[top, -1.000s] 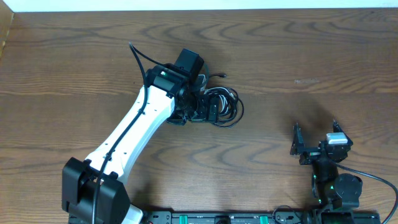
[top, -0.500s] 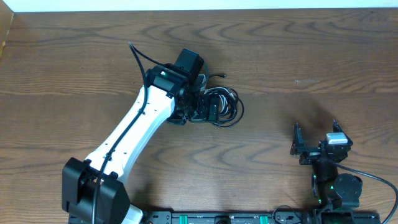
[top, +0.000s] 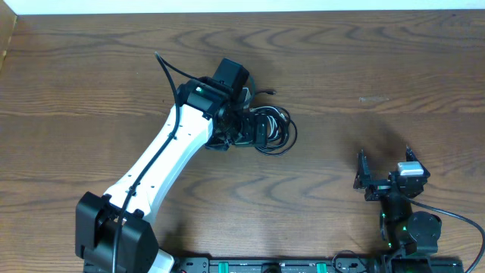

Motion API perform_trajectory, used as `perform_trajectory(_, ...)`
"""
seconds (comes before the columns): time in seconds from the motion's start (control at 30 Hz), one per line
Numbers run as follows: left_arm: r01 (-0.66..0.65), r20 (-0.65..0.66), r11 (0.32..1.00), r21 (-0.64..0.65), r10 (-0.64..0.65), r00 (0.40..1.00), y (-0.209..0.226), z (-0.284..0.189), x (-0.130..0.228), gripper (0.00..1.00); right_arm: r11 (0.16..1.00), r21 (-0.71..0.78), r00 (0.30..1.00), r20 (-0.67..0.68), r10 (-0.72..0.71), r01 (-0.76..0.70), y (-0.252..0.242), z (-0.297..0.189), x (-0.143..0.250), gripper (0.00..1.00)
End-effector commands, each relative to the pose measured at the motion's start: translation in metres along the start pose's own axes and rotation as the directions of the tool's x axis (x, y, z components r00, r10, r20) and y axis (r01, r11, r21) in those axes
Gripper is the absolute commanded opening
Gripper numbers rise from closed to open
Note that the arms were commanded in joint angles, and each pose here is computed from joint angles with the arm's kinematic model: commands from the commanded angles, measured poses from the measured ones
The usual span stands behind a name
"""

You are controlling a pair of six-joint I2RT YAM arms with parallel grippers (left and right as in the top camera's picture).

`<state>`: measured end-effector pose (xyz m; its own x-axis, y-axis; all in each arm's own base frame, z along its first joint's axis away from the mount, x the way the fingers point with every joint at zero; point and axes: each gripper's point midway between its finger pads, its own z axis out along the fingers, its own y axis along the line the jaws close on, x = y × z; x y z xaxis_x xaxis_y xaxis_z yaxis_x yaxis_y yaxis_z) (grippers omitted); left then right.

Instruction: Untangle cables

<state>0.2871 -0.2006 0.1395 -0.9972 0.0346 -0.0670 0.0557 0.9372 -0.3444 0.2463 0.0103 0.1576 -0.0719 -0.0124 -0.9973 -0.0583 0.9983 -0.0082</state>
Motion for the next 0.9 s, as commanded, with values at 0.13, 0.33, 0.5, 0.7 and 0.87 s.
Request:
perform_trajectory(0.13,0.112,0.065,0.993,-0.027,-0.110,0.992,0.010,0.022,-0.012,0.98,1.000,-0.012,1.000,0.002,-0.012,0.012,0.003,0.000,0.000,0.99)
perform_trajectory(0.33,0.176,0.086,0.980,-0.097,-0.167,0.982,0.027,0.051,-0.025,0.95,1.000,-0.012,1.000,0.002,-0.012,0.012,0.003,0.000,0.000,0.99)
perform_trajectory(0.5,0.217,-0.004,0.976,-0.005,-0.217,0.976,0.011,0.084,-0.026,0.91,1.000,-0.012,1.000,0.002,-0.012,0.012,0.003,0.000,0.000,0.99)
perform_trajectory(0.7,0.251,-0.078,0.958,0.136,-0.243,0.967,-0.016,0.102,-0.029,0.82,1.000,-0.012,1.000,0.002,-0.012,0.012,0.003,0.000,0.000,0.99)
perform_trajectory(0.87,0.313,-0.036,0.947,0.073,-0.311,0.950,-0.004,0.105,-0.034,0.74,1.000,-0.012,1.000,0.002,-0.012,0.012,0.003,0.000,0.000,0.99)
